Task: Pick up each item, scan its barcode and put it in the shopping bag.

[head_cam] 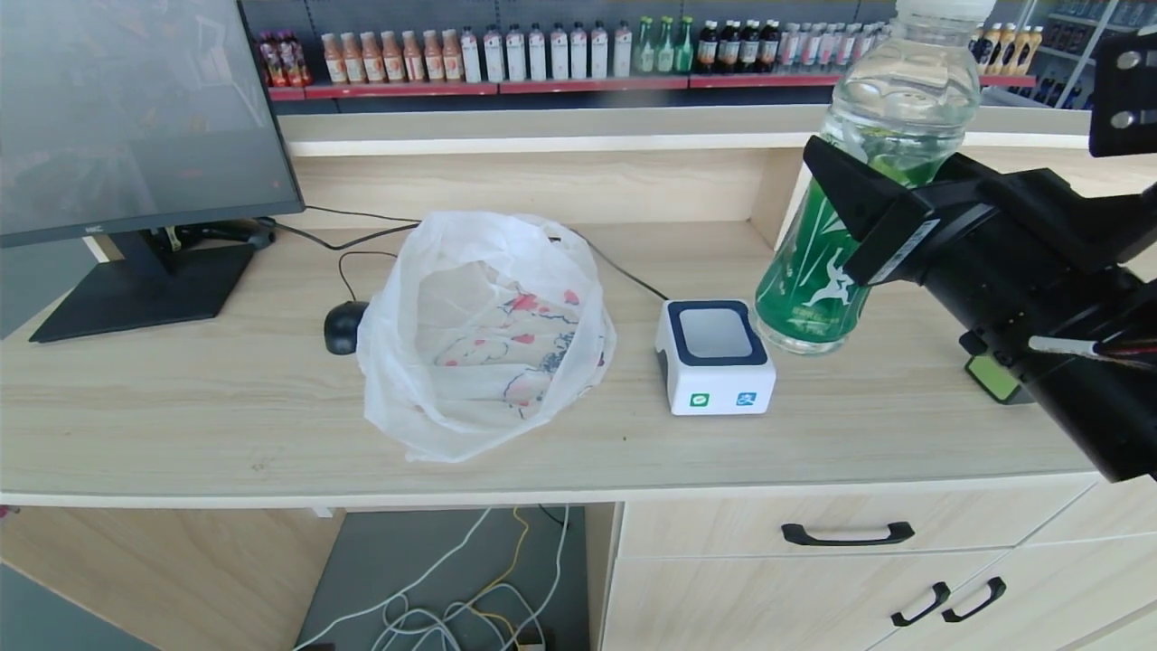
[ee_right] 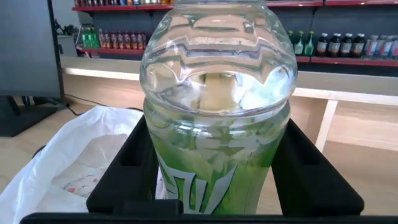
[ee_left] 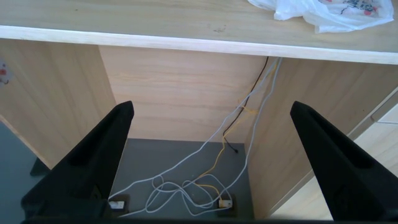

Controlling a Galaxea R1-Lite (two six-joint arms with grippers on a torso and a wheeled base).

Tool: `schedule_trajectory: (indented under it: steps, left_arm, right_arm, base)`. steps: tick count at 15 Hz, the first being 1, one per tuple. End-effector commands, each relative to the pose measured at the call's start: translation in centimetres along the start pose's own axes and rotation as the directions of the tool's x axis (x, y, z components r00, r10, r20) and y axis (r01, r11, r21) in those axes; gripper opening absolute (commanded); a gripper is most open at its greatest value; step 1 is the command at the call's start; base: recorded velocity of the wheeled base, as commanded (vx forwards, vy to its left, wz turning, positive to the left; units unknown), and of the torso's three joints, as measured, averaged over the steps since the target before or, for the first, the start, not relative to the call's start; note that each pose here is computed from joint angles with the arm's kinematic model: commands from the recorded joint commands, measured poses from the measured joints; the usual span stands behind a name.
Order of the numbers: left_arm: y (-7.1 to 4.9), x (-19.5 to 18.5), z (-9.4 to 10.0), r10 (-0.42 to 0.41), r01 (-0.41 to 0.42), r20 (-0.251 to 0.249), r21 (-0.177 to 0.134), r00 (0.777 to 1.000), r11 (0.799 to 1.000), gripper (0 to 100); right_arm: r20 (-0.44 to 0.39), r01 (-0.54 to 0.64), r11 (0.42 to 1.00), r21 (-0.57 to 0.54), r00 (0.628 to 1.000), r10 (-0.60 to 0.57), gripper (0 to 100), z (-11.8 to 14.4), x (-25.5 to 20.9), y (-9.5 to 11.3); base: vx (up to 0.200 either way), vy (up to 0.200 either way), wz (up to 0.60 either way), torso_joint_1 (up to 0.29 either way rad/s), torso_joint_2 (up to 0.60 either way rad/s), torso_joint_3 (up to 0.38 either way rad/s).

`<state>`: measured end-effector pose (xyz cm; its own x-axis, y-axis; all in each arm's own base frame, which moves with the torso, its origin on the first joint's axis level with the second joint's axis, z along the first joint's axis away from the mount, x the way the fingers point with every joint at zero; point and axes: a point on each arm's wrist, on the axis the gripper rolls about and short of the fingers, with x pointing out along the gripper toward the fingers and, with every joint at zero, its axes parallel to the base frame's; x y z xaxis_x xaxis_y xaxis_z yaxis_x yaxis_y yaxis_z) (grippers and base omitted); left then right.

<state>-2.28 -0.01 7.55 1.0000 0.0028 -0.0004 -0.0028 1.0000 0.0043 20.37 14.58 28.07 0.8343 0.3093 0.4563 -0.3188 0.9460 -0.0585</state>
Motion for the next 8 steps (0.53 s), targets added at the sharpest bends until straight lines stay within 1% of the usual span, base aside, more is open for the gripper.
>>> schedule_trajectory:
  steps: [1,2,4,7,8]
  left_arm:
    - [0.0,0.0,0.0,0.000,0.000,0.000,0.000,1.000,1.000,100]
    - [0.0,0.0,0.0,0.000,0.000,0.000,0.000,1.000,1.000,100]
    - [0.0,0.0,0.0,0.000,0.000,0.000,-0.001,1.000,1.000,100]
    - [0.0,0.0,0.0,0.000,0.000,0.000,-0.001,1.000,1.000,100]
    - [0.0,0.0,0.0,0.000,0.000,0.000,-0.001,1.000,1.000,100]
  right_arm:
    - [-0.016,-0.007,1.000,-0.003,1.000,0.007,0,-0.1,0.1,0.1]
    - [-0.030,-0.011,1.000,-0.006,0.999,0.011,0,-0.3,0.6,0.2]
    - [-0.028,-0.011,1.000,0.003,1.000,0.011,0,-0.5,1.0,0.3]
    - [0.003,0.012,1.000,0.011,1.000,-0.012,0,-0.4,1.2,-0.1]
    - [0.016,0.027,1.000,0.004,1.000,-0.027,0,-0.5,1.5,-0.7]
  base:
    - [0.000,0.000,0.00,0.000,0.00,0.000]
    - [0.000,0.000,0.00,0.000,0.00,0.000]
    - [0.000,0.000,0.00,0.000,0.00,0.000]
    - [0.000,0.000,0.00,0.000,0.00,0.000]
    - [0.000,0.200,0.00,-0.002,0.01,0.007]
